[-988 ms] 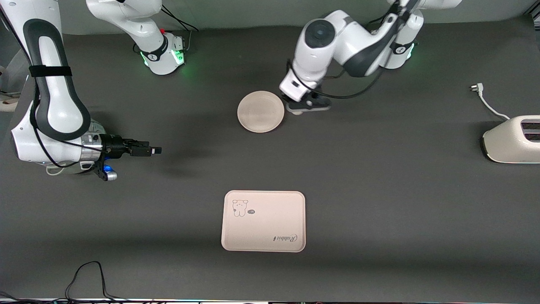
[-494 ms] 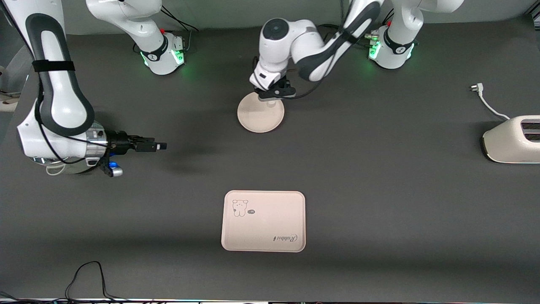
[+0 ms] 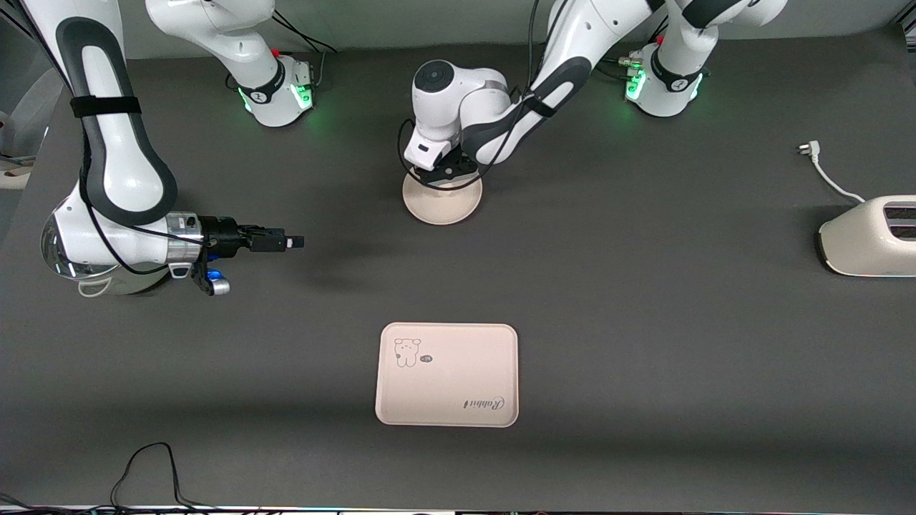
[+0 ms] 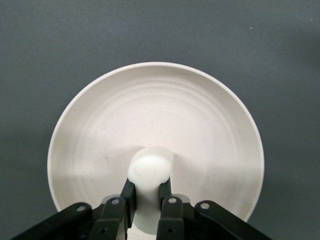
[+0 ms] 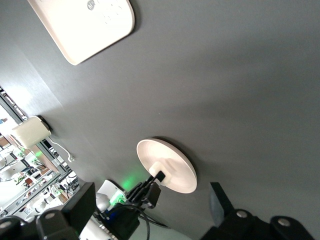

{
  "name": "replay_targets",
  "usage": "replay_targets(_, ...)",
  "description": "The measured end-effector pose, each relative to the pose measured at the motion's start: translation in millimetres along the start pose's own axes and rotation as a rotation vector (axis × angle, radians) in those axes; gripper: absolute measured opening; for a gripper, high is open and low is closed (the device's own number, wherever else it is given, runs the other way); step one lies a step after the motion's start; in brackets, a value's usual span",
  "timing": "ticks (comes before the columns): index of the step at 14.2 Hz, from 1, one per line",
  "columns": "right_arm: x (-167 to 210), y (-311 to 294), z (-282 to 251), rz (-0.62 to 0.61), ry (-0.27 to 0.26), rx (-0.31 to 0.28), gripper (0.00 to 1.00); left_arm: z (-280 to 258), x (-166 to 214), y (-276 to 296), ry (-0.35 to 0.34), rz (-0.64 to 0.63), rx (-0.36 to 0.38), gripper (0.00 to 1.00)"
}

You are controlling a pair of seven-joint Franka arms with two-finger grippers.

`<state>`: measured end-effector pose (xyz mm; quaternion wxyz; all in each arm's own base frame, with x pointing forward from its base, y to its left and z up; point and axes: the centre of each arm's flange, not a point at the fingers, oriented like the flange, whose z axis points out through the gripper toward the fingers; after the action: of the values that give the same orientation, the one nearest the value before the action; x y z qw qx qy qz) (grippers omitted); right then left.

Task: Place bun in plate and plate on tray
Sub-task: 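Lower the bun onto the plate and open the left gripper, then raise the left gripper and return it to its side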

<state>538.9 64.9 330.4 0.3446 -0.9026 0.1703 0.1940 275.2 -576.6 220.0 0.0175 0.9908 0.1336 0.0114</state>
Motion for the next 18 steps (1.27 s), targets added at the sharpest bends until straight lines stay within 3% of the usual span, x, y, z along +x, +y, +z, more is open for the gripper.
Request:
replay_targets(4,-1.0,-16.2,-17.3,-0.034,0.034,0.011,1.00,12.3,-7.1,-0.1,0.016,0.002,0.020,0.59)
replay_targets(6,-0.6,-25.2,-28.4,-0.052,0.055,0.017,1.00,13.4,-5.0,-0.3,0.025,0.008,0.020,0.65)
replay_targets(9,1.7,-33.1,-40.5,-0.067,0.079,0.023,1.00,7.0,4.4,5.1,0.044,0.003,0.009,0.95)
replay_targets(10,3.2,-34.5,-43.0,-0.069,0.085,0.024,1.00,1.0,11.3,9.2,0.054,-0.006,0.008,1.00)
replay_targets(18,21.9,-13.4,-43.6,-0.032,0.076,0.025,1.00,-56.6,85.5,19.1,0.118,0.035,0.016,1.00)
